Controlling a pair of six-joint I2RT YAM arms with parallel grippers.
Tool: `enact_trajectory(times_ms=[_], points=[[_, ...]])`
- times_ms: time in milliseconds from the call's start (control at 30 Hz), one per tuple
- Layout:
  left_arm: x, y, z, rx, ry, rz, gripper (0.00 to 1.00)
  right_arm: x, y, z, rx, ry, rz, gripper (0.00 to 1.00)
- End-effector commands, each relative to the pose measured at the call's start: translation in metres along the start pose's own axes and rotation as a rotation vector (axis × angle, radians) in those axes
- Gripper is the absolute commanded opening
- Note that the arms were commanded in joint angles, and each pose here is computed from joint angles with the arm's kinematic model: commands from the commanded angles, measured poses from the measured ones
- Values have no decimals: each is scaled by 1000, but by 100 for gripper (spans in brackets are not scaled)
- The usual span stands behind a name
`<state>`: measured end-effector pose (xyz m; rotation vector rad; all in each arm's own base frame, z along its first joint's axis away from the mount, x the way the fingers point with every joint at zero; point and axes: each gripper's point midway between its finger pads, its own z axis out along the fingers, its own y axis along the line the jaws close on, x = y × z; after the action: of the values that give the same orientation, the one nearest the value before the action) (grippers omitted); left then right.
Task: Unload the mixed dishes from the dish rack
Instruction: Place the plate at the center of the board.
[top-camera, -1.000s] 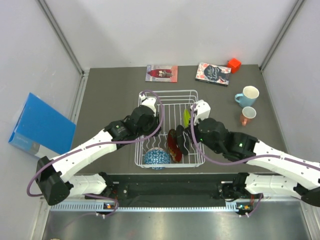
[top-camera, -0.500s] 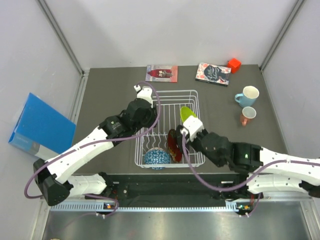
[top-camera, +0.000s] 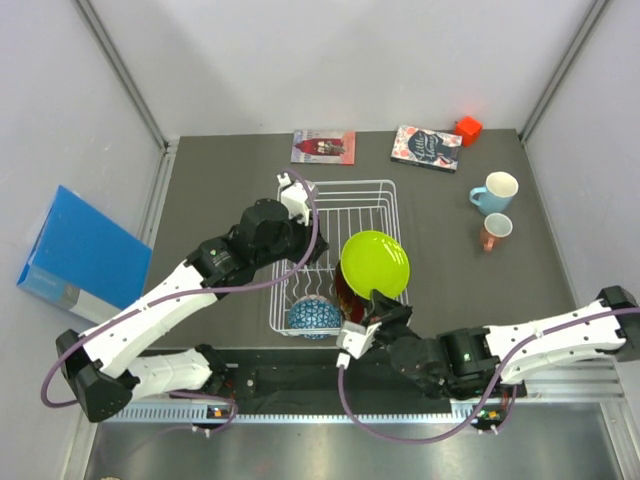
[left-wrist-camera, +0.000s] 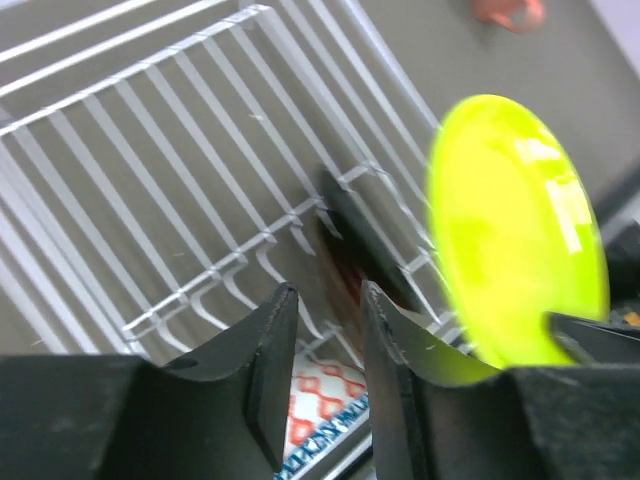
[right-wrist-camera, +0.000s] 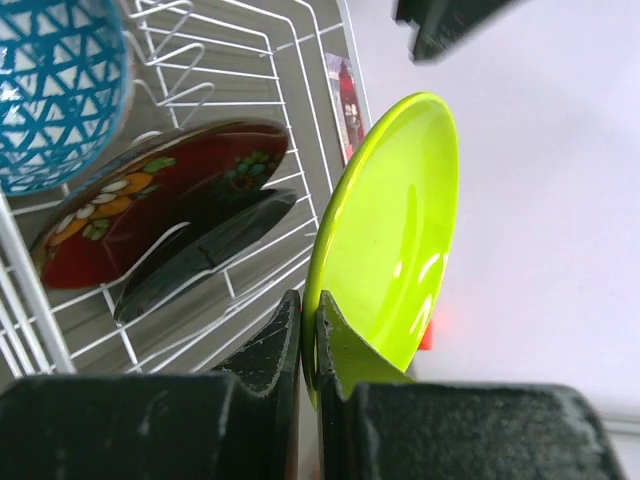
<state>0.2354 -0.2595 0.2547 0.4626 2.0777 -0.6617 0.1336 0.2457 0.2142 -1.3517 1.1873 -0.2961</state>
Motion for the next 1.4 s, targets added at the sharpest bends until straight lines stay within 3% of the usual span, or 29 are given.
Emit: enact_trajectory(times_ms=[0, 367, 733, 833, 867, 933, 1133, 1167, 1233, 1267, 1333, 1367], points=[[-11, -42, -13, 238, -22, 43, 38, -11, -5, -3, 97, -3, -127, 0], [-13, -47, -18, 272, -33, 68, 47, -27, 8, 3, 67, -64, -176, 0], [11, -54, -6, 345, 44, 79, 44, -48, 4, -1, 57, -134, -108, 0], [13, -57, -5, 363, 47, 80, 29, -51, 4, -3, 56, -150, -93, 0], [14, -58, -5, 366, 48, 80, 15, -51, 4, -3, 56, -152, -92, 0], [15, -58, -4, 373, 57, 84, 0, -51, 3, -4, 63, -150, -82, 0], [13, -59, -5, 379, 47, 88, 0, -49, 0, -7, 88, -139, -67, 0], [14, -57, -5, 365, 45, 85, 0, -49, -2, -7, 97, -136, -59, 2], [6, -52, -6, 325, 15, 72, 0, -49, -7, -7, 122, -115, -27, 19], [3, -47, -6, 294, -1, 66, 0, -48, -8, -8, 127, -106, -20, 36], [-7, -46, -10, 277, -41, 54, 0, -46, -12, -9, 147, -94, 17, 52], [-12, -42, -10, 253, -60, 51, 0, -46, -15, -10, 157, -91, 32, 79]])
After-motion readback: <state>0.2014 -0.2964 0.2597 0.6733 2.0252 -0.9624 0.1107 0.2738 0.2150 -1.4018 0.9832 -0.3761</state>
